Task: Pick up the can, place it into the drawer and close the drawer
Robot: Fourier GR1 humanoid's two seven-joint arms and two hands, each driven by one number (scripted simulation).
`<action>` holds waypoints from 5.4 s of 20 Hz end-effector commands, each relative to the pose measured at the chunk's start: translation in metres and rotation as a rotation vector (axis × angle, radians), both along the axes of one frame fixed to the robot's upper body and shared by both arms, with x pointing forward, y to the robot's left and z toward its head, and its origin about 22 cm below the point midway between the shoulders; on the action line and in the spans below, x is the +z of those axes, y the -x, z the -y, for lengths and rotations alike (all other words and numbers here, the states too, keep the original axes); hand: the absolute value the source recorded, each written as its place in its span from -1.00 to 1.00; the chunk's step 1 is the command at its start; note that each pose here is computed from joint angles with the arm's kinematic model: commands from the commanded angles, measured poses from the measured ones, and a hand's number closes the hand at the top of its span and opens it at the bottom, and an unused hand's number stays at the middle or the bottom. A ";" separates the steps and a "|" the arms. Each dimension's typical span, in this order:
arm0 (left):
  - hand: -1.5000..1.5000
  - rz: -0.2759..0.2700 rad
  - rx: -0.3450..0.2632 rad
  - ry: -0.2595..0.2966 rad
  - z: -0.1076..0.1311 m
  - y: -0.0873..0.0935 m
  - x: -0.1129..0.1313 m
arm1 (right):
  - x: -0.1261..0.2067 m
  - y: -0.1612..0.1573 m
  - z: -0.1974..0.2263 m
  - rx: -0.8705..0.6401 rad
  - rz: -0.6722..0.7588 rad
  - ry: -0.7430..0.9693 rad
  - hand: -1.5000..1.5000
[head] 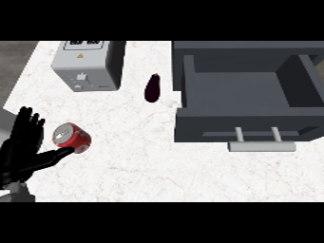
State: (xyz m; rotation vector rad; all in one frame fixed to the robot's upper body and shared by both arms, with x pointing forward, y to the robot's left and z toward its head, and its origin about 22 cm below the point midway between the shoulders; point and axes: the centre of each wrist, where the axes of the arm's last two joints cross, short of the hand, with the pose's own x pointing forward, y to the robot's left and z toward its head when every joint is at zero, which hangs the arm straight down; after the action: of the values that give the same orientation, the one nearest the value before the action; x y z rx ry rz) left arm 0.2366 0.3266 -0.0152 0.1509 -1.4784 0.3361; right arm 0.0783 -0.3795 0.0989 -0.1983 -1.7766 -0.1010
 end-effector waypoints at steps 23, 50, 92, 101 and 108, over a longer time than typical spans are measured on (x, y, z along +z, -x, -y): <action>-1.00 -0.071 -0.020 0.114 -0.013 -0.004 -0.099 | 0.010 -0.006 -0.009 -0.006 0.009 -0.003 -1.00; 1.00 0.146 -0.230 0.249 0.067 -0.057 -0.083 | 0.018 0.009 -0.002 0.012 0.002 -0.029 -1.00; 1.00 0.279 -0.341 0.043 0.254 -0.156 0.198 | 0.020 0.013 -0.018 0.016 0.002 -0.040 -1.00; 1.00 0.268 -0.332 0.032 0.298 -0.169 0.219 | 0.031 0.007 -0.002 0.007 0.023 -0.053 -1.00; 1.00 0.262 -0.371 0.028 0.316 -0.171 0.233 | 0.014 0.005 -0.017 0.007 0.023 -0.048 -1.00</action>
State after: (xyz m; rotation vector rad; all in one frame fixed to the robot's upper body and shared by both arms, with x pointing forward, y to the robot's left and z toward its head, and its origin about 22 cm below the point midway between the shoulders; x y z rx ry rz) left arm 0.4061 0.0186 0.2151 -0.1916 -1.7268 0.0792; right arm 0.0702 -0.3662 0.1233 -0.1470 -1.7924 -0.1330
